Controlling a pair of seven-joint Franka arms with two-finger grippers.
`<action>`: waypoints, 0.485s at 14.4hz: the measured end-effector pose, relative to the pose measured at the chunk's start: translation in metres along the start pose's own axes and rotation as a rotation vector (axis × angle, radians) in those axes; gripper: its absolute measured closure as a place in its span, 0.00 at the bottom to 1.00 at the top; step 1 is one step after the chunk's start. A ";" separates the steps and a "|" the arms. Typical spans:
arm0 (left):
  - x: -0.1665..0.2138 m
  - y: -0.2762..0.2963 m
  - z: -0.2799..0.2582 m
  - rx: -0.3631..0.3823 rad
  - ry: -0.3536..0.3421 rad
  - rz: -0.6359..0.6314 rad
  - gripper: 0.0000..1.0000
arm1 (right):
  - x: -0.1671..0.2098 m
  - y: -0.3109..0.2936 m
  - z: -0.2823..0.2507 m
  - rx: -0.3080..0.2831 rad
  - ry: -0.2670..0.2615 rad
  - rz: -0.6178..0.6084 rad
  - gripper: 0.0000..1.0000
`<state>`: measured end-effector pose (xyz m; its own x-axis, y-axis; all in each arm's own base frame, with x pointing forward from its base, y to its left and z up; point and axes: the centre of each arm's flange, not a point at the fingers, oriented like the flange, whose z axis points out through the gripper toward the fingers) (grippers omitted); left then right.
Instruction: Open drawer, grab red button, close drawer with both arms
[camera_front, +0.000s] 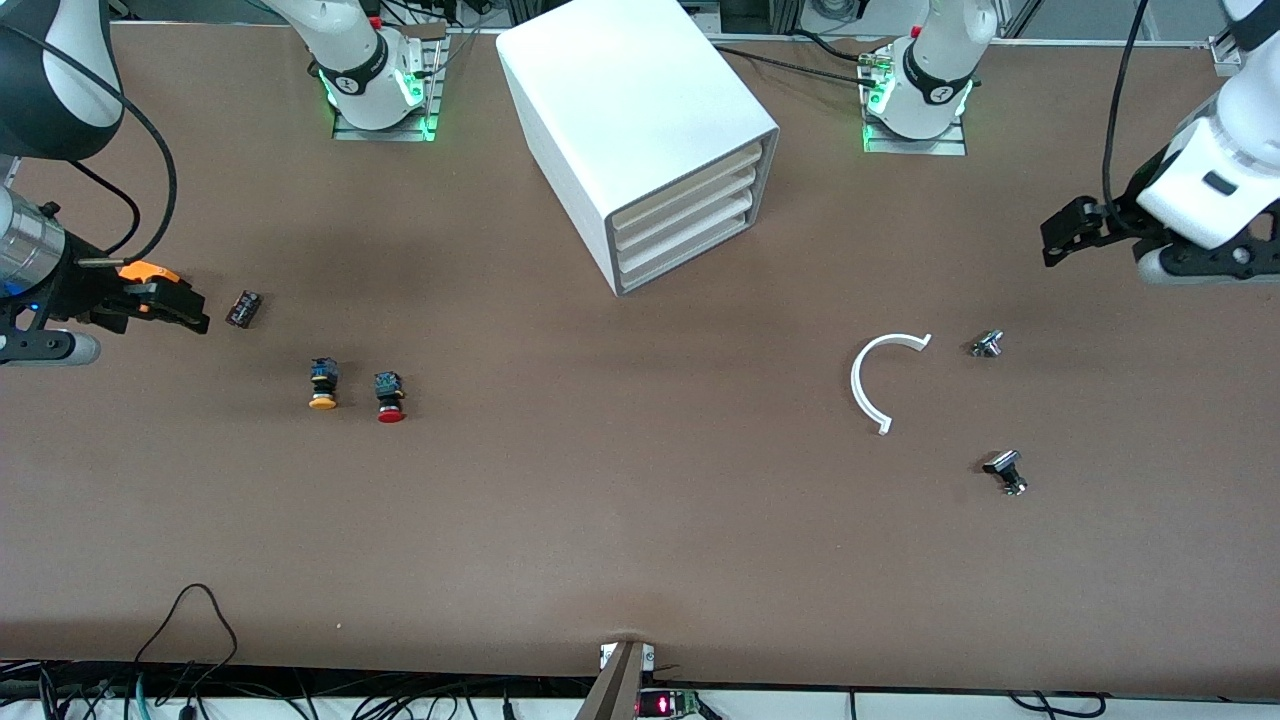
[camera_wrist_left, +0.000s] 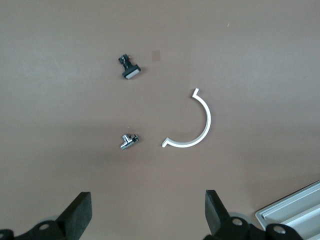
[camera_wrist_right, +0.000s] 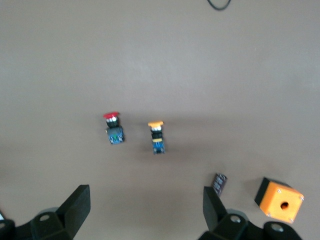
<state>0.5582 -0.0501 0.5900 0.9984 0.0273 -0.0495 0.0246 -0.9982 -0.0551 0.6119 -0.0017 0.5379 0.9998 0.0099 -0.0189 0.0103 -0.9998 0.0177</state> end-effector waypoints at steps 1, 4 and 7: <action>0.002 0.001 0.006 0.007 -0.007 0.005 0.00 | -0.003 0.001 -0.001 -0.005 -0.016 -0.007 0.00; 0.004 0.004 0.007 0.008 -0.007 0.014 0.00 | -0.008 0.001 -0.004 -0.005 -0.018 -0.018 0.00; 0.004 0.005 0.006 0.008 -0.005 0.017 0.00 | -0.014 0.003 -0.008 -0.004 -0.015 -0.016 0.00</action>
<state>0.5617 -0.0550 0.5833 0.9984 0.0107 -0.0552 0.0073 -0.9981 -0.0619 0.5979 -0.0046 0.5461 0.9991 0.0253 -0.0344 0.0261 -0.9994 0.0211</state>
